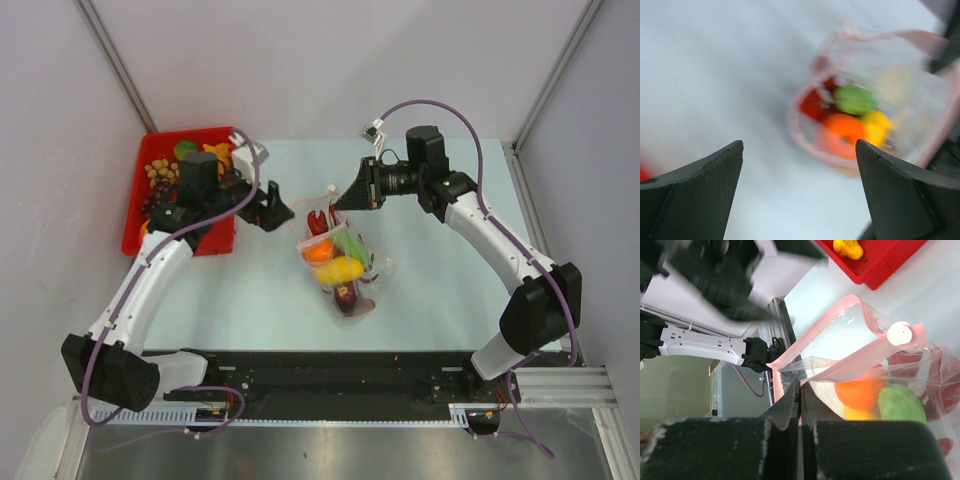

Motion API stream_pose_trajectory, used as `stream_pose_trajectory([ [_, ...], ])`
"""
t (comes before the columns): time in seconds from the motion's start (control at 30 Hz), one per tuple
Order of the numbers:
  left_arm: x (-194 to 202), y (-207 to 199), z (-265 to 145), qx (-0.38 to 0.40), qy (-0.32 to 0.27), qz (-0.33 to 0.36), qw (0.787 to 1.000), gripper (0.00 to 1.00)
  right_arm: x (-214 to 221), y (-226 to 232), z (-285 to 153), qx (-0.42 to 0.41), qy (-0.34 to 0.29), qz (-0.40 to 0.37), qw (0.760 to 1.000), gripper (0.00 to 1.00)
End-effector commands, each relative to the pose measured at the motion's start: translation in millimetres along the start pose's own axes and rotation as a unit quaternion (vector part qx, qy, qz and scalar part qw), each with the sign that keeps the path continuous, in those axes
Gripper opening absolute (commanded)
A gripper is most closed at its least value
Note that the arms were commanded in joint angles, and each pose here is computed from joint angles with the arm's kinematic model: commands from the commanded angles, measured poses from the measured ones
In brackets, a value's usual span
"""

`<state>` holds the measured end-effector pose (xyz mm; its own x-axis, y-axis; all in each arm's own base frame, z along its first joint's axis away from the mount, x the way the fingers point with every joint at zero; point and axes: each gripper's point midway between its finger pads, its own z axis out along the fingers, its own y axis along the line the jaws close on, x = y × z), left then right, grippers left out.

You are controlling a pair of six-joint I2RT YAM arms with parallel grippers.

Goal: Place the food in the zip-top bag and seal the zipper
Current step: Place the fake vegetable in the zipper food storage bag, then pick up the fake fruit from the bin.

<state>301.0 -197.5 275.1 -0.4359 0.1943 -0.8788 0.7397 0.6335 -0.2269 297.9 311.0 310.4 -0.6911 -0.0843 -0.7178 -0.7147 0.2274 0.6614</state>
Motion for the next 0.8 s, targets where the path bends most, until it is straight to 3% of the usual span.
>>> stream_pose_trajectory([
  [0.0, -23, 100, -18, -0.175, -0.035, -0.033, 0.983, 1.00, -25, 35, -15, -0.025, -0.031, -0.072, 0.997, 0.00],
  [0.07, -34, 151, -37, -0.251, -0.037, -0.042, 0.966, 1.00, -24, 35, -15, -0.025, -0.029, -0.072, 0.997, 0.00],
  [0.1, -18, 178, -27, -0.261, -0.008, -0.071, 0.963, 0.99, -24, 34, -16, -0.024, -0.030, -0.073, 0.997, 0.00],
  [0.13, -33, 187, -32, -0.255, -0.019, -0.074, 0.964, 1.00, -24, 34, -16, -0.024, -0.029, -0.073, 0.997, 0.00],
  [0.23, -10, 257, -51, -0.305, 0.007, -0.139, 0.942, 0.99, -23, 33, -18, -0.020, -0.028, -0.074, 0.997, 0.00],
  [0.33, 14, 296, -73, -0.355, 0.018, -0.206, 0.912, 1.00, -22, 33, -18, -0.018, -0.027, -0.078, 0.996, 0.00],
  [0.53, 78, 310, -124, -0.407, 0.087, -0.279, 0.865, 0.99, -22, 27, -17, -0.011, -0.027, -0.077, 0.997, 0.00],
  [0.77, 142, 297, -155, -0.411, 0.180, -0.294, 0.844, 0.98, -20, 20, -13, -0.012, -0.024, -0.073, 0.997, 0.00],
])
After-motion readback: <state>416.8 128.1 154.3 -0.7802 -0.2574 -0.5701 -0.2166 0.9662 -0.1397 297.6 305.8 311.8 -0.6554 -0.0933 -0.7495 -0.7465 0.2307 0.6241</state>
